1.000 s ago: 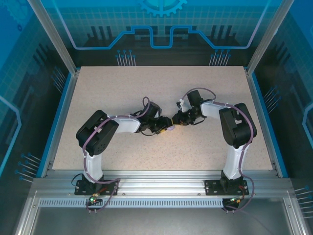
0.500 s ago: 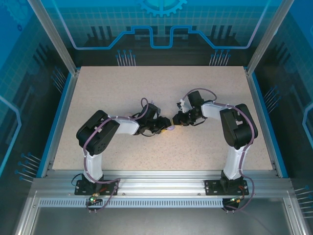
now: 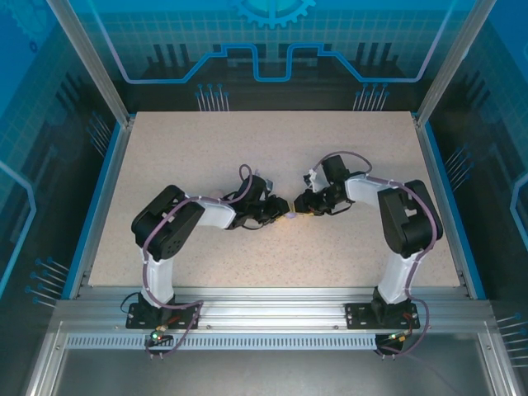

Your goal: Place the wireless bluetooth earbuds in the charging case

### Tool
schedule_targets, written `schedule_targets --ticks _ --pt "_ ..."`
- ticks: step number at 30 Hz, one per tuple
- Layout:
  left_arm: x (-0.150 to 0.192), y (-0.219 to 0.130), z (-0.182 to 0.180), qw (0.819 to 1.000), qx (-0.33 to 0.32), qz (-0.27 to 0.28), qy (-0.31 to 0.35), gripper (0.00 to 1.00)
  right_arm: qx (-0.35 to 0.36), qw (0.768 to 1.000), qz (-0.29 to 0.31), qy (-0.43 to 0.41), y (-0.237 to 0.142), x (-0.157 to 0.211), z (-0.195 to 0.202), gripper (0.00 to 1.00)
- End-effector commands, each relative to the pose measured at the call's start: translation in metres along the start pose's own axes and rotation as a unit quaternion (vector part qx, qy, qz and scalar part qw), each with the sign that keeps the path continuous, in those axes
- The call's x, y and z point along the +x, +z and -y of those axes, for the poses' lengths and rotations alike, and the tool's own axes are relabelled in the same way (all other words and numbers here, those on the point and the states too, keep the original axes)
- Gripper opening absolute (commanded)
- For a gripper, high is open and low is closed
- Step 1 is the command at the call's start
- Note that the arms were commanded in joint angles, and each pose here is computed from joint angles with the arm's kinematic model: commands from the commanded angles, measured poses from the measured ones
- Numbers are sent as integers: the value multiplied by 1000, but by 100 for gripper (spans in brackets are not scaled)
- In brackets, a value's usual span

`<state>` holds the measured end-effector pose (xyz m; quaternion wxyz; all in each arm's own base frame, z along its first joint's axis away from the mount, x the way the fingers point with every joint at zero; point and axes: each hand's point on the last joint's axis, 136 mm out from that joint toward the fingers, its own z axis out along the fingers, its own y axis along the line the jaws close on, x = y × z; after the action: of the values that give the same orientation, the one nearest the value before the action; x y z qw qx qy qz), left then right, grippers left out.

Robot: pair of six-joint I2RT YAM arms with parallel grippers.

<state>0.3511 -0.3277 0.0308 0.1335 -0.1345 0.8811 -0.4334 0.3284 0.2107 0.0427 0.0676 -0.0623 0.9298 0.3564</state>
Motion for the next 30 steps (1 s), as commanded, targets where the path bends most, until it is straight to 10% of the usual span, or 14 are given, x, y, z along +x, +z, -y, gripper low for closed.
schedule_targets --ticks 1,12,24,30 --pt "0 -11 -15 999 -27 10 19 14 -6 999 43 -10 -34 -8 -13 36" --pt "-24 -99 82 966 78 44 241 19 -72 977 155 -127 -131 -9 -62 45" --pt "7 -190 179 852 224 102 462 20 -199 920 185 -282 -187 16 -144 46" --pt "39 -202 193 804 290 47 516 19 -232 896 165 -340 -194 35 -178 50"
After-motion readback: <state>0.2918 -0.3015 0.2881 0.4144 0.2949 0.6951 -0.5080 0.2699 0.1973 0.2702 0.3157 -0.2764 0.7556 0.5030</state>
